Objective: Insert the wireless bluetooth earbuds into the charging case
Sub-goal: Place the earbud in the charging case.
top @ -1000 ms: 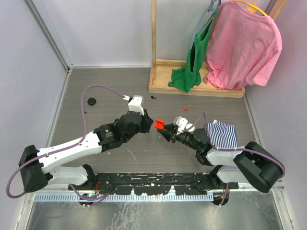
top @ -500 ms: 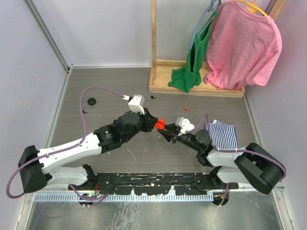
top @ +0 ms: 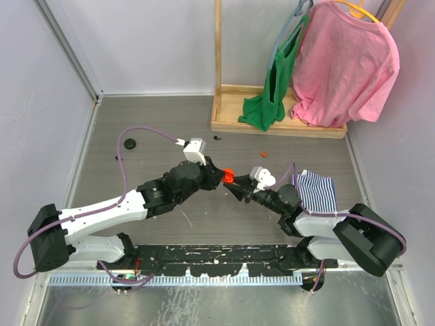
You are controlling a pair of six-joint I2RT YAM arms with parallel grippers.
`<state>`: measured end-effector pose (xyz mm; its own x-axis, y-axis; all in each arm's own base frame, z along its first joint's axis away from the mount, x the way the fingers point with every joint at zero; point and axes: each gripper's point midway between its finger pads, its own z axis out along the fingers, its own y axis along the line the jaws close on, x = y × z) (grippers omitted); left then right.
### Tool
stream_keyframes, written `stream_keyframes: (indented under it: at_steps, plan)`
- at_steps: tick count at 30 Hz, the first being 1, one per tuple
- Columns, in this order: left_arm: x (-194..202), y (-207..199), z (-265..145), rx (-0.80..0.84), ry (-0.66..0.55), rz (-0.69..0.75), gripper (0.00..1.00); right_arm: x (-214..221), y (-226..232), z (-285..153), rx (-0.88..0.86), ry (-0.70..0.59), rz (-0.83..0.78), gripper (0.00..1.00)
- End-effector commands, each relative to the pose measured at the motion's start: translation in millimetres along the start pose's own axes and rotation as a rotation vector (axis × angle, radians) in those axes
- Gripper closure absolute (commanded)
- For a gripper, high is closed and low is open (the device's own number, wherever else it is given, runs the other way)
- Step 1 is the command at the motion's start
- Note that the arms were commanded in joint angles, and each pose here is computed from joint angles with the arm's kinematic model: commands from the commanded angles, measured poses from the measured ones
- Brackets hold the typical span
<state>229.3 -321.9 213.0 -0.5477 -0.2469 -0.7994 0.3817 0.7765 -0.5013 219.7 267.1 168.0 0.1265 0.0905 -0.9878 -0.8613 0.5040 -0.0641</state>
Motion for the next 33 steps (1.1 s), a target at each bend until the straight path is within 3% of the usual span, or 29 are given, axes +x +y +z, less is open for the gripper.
stream_keyframes:
  at_steps: [1,33]
  plan:
    - [-15.7,-17.4,1.5,0.06,-0.063,-0.047,0.83,-27.8,-1.5,1.3,0.011,-0.103,-0.03,0.99]
    - [-2.1,-7.2,10.0,0.031,-0.055,-0.05,0.8,-29.3,-4.2,-0.5,0.028,-0.108,-0.034,0.99]
